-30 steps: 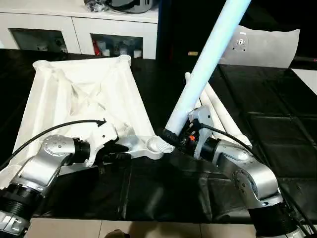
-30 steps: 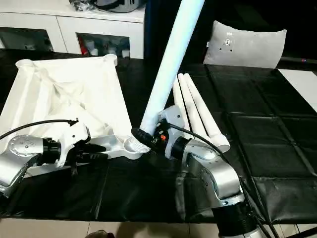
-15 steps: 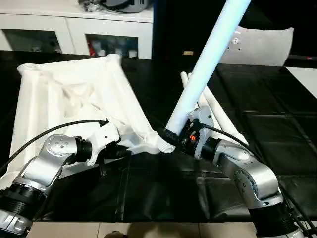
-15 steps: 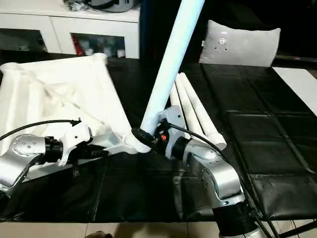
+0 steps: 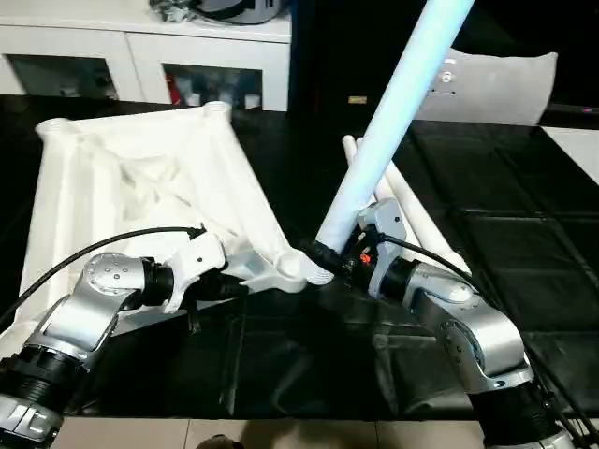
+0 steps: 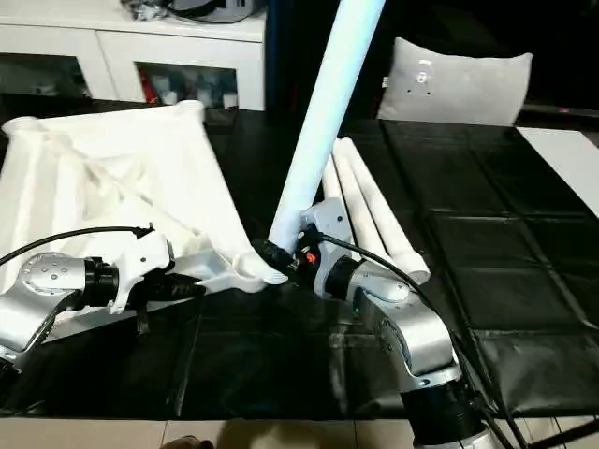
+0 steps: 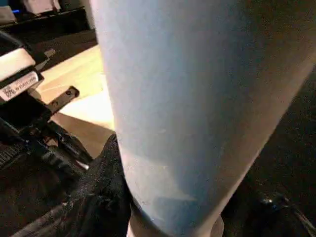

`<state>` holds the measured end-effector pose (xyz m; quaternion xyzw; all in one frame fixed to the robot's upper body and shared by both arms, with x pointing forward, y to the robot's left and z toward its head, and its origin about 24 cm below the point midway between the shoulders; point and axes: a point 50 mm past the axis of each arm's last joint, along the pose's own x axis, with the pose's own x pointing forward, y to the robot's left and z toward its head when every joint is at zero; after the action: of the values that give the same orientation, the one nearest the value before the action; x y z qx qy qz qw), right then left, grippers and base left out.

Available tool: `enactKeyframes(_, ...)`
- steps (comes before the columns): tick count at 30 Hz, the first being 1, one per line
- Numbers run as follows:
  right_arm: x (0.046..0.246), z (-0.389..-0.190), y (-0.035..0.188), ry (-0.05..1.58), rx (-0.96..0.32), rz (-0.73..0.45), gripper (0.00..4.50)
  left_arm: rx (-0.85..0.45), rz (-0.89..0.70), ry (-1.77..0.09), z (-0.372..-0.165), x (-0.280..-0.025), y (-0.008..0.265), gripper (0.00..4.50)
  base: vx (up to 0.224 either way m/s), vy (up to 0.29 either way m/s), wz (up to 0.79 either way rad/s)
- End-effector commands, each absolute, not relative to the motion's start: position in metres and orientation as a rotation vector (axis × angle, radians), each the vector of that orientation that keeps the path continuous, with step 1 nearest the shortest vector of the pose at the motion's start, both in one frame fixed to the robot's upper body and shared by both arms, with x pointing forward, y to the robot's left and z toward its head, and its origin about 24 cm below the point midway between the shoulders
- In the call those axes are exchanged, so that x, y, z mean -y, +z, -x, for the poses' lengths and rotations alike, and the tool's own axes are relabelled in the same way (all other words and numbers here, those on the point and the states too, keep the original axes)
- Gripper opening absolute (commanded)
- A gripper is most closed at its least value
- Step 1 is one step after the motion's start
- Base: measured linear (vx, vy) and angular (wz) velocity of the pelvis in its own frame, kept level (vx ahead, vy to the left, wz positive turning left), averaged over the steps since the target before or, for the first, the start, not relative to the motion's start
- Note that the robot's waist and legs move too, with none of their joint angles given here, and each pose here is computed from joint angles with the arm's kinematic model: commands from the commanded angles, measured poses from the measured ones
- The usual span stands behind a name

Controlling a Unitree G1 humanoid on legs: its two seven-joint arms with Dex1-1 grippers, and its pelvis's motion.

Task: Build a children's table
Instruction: Insert table leg to table base

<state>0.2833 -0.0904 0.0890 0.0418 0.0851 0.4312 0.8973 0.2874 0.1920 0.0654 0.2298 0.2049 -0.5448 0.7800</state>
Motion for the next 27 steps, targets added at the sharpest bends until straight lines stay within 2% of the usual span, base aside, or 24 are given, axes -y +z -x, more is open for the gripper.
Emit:
enactKeyframes(1, 0.092, -0.285, 0.095, 0.903, -0.153, -0.093, 1.93, -0.360, -0.476, -1.311, -0.281, -0.169, 0.069, 0.00, 0.000, 0.000, 0.00)
enactKeyframes(6, 0.092, -0.283, 0.096, 0.934, -0.163, -0.090, 1.93, -0.363, -0.461, -1.363, -0.277, -0.163, 0.066, 0.00, 0.000, 0.000, 0.00)
enactKeyframes(11, 0.091, -0.280, 0.095, 0.975, -0.213, -0.088, 1.93, -0.431, -0.525, -1.255, -0.285, -0.174, 0.057, 0.00, 0.000, 0.000, 0.00)
enactKeyframes(15, 0.089, -0.281, 0.096, 0.989, -0.222, -0.084, 1.93, -0.477, -0.509, -1.252, -0.284, -0.178, 0.056, 0.00, 0.000, 0.000, 0.00)
enactKeyframes(18, 0.088, -0.283, 0.097, 0.994, -0.212, -0.072, 1.93, -0.476, -0.506, -1.259, -0.283, -0.178, 0.056, 0.00, 0.000, 0.000, 0.00)
enactKeyframes(27, 0.087, -0.291, 0.088, 1.002, -0.302, 0.000, 1.93, -0.406, -0.526, -1.291, -0.284, -0.169, 0.063, 0.00, 0.000, 0.000, 0.00)
